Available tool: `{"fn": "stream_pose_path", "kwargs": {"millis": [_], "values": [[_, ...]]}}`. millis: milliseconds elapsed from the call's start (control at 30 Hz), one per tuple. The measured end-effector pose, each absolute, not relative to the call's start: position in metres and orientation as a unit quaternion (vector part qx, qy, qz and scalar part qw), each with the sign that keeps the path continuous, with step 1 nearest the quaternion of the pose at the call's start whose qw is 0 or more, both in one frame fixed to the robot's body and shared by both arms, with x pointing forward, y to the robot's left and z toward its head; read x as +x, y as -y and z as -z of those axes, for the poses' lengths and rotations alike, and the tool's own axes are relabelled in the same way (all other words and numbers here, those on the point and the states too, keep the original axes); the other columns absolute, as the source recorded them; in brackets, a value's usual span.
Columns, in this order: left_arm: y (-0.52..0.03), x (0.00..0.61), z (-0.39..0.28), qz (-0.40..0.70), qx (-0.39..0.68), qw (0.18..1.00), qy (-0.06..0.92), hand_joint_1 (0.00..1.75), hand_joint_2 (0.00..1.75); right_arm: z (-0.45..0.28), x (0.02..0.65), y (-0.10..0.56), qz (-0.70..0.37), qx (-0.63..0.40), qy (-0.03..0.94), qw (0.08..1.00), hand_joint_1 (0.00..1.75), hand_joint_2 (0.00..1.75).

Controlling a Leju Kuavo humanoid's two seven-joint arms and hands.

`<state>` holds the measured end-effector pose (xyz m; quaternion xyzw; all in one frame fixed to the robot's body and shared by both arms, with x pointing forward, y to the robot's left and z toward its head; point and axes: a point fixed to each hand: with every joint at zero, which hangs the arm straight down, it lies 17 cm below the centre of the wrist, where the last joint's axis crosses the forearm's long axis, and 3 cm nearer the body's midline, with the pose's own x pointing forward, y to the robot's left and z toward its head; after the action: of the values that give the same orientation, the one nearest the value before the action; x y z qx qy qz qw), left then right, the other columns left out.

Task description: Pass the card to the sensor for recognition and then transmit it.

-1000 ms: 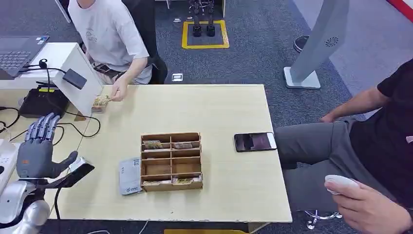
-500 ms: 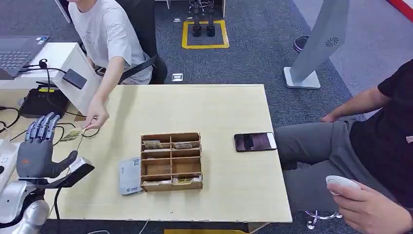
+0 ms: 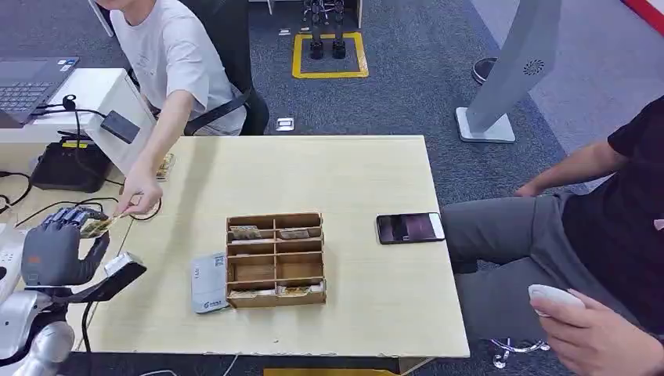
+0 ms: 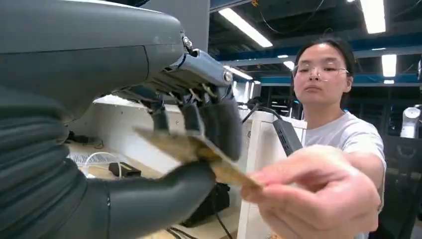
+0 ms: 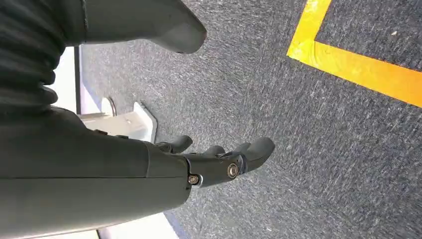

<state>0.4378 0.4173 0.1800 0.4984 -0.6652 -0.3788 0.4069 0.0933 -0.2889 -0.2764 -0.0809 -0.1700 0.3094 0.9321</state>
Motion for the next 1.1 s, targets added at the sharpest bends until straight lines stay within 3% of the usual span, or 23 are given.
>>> {"fn": "stream_pose_path", "kwargs": {"millis": [367, 733, 1100], "values": [[-0.410, 0.438, -0.177, 0.353, 0.453, 0.434, 0.694, 1.75, 1.75, 0.276, 0.095, 0.289, -0.309, -0.081, 0.171, 0.932, 0.00, 1.75], [-0.369, 0.443, -0.124, 0.279, 0.247, 0.615, 0.695, 1.75, 1.75, 0.277, 0.092, 0.291, -0.301, -0.084, 0.166, 0.935, 0.00, 1.75], [-0.325, 0.436, -0.102, 0.252, 0.178, 0.664, 0.682, 1.75, 1.75, 0.276, 0.093, 0.294, -0.291, -0.091, 0.169, 0.937, 0.00, 1.75]]}}
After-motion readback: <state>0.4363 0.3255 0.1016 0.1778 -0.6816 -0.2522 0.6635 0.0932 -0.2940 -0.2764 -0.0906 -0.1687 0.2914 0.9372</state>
